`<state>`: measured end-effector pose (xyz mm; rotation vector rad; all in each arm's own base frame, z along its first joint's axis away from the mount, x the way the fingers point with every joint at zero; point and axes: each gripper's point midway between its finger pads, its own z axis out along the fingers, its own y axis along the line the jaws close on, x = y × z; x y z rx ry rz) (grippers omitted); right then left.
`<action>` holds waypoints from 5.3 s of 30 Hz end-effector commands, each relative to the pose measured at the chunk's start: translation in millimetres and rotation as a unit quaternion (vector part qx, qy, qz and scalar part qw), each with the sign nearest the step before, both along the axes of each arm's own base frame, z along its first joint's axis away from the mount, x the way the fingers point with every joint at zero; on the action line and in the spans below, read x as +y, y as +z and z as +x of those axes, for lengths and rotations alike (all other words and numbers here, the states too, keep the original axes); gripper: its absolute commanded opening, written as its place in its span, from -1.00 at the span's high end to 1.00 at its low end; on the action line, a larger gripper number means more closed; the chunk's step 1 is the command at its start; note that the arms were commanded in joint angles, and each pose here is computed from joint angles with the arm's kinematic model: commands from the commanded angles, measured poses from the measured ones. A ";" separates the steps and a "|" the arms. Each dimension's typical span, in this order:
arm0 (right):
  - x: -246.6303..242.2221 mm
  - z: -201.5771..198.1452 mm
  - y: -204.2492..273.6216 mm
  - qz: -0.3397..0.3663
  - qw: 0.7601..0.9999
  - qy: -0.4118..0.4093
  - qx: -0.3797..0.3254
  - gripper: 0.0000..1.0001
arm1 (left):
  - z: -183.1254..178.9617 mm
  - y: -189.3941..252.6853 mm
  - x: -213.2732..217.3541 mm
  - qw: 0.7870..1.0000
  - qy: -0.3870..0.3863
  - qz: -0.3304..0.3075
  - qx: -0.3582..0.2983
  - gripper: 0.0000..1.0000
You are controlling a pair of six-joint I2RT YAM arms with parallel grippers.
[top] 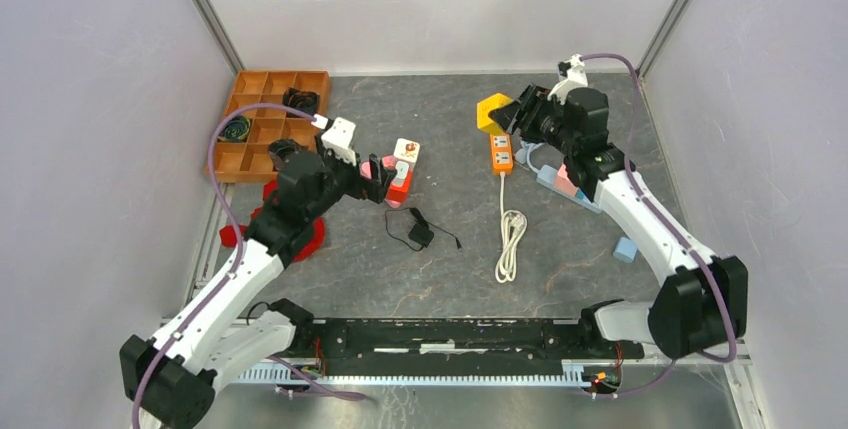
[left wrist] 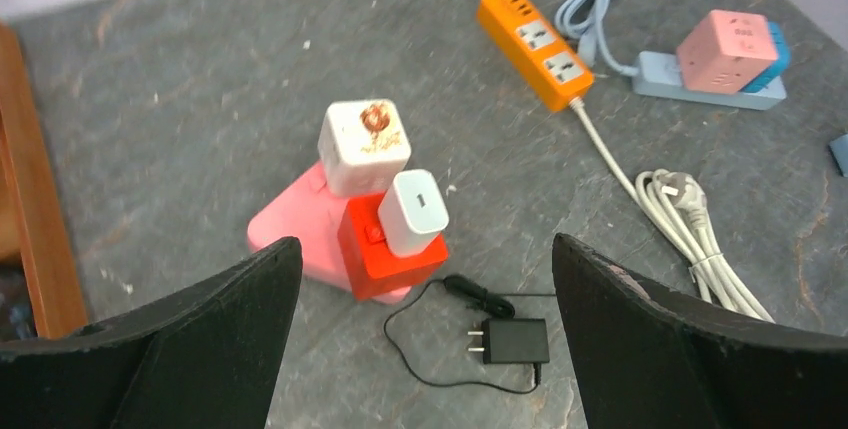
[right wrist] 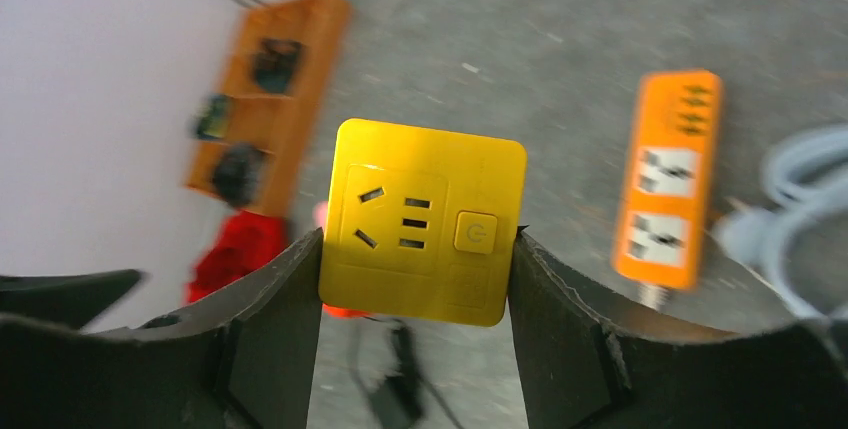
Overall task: Insert the plug
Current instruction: Insert the plug into the socket, then pick up the plug from the center of the board.
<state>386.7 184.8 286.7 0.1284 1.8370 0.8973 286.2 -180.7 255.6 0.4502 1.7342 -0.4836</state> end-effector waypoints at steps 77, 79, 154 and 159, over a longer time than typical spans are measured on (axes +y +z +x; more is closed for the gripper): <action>-36.0 40.3 -235.3 -0.415 0.887 0.069 0.189 0.14 | 15.8 -66.8 39.0 0.982 0.104 0.015 0.156 -0.99; -39.8 34.1 -241.3 -0.421 0.883 0.067 0.195 0.16 | 15.9 -66.7 39.6 0.982 0.105 0.015 0.155 -0.99; 162.2 -137.9 -231.5 -0.414 0.865 0.280 -0.044 -0.45 | -8.0 -14.2 111.3 0.966 0.257 -0.022 0.026 -0.99; 162.2 -140.3 -239.8 -0.417 0.863 0.283 -0.036 -0.36 | -8.7 -16.0 110.9 0.966 0.256 -0.023 0.029 -0.99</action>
